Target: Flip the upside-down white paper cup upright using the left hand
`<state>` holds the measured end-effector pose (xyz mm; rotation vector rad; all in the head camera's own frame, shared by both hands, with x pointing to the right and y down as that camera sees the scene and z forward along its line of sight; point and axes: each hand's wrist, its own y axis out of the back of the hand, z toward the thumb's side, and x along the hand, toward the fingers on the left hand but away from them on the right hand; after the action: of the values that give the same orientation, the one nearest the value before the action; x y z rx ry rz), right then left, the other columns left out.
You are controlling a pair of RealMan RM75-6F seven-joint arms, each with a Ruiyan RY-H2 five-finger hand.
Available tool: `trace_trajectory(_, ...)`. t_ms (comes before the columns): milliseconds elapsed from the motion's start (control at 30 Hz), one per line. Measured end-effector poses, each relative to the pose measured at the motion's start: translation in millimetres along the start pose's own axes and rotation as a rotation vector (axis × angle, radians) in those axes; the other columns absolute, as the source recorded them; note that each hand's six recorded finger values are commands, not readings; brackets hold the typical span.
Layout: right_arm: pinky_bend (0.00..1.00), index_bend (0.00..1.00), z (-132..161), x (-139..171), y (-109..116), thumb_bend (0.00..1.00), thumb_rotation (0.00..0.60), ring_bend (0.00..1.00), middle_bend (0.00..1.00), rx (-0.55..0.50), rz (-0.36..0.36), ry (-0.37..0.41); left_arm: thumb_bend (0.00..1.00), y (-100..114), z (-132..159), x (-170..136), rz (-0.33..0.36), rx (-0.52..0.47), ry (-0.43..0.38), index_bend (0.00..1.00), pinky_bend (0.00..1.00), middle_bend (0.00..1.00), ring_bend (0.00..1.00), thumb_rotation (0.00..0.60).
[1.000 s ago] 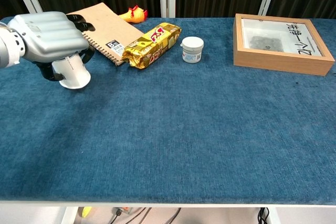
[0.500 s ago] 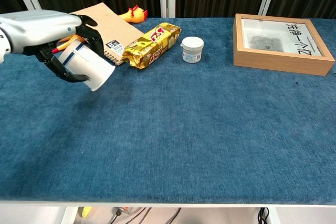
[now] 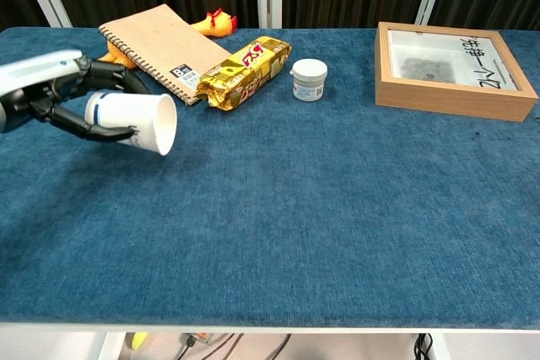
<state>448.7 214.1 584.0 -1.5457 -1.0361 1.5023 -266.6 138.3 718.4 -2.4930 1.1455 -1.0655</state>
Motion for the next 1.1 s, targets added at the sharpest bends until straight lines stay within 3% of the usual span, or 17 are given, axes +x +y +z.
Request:
trace_trajectory(133,0.00,0.00,-0.1,-0.3,-0.2,0.15,0.600,0.00,0.00,0.001,0.002,0.001,0.27,-5.9,-9.5,0.4,-0.005,-0.006,0.014,0.36,0.01,0.30,0.00,0.600)
trace_trajectory(300,0.00,0.00,-2.3,-0.4,0.7,0.15,0.600,0.00,0.00,0.002,0.001,-0.005,0.27,-8.6,-10.1,-0.5,-0.026,0.013,0.002,0.17,0.00,0.13,0.00,0.600)
trace_trajectory(400,0.00,0.00,-3.1,-0.1,0.2,0.15,0.600,0.00,0.00,0.002,0.002,-0.007,0.27,-8.8,-10.2,-1.7,-0.039,0.037,-0.004,0.09,0.00,0.09,0.00,0.600)
trace_trajectory(700,0.00,0.00,-5.5,0.0,0.7,0.15,0.600,0.00,0.00,0.002,0.000,-0.012,0.27,0.6,3.2,-9.1,-0.026,0.164,-0.066,0.05,0.00,0.05,0.00,0.600)
trace_trajectory(800,0.00,0.00,-6.3,-0.7,0.8,0.15,0.600,0.00,0.00,0.004,-0.001,-0.015,0.27,7.1,14.8,-11.3,-0.011,0.283,-0.102,0.05,0.00,0.03,0.00,0.600)
trace_trajectory(900,0.00,0.00,-5.3,-1.4,-1.1,0.15,0.600,0.00,0.00,0.001,0.004,-0.014,0.27,11.1,28.7,-13.1,0.003,0.464,-0.134,0.04,0.00,0.02,0.00,0.600)
trace_trajectory(1100,0.00,0.00,-3.0,-1.3,-4.0,0.16,0.600,0.00,0.00,-0.001,0.011,-0.006,0.24,6.2,59.2,-13.0,0.034,0.939,-0.173,0.03,0.00,0.00,0.00,0.600)
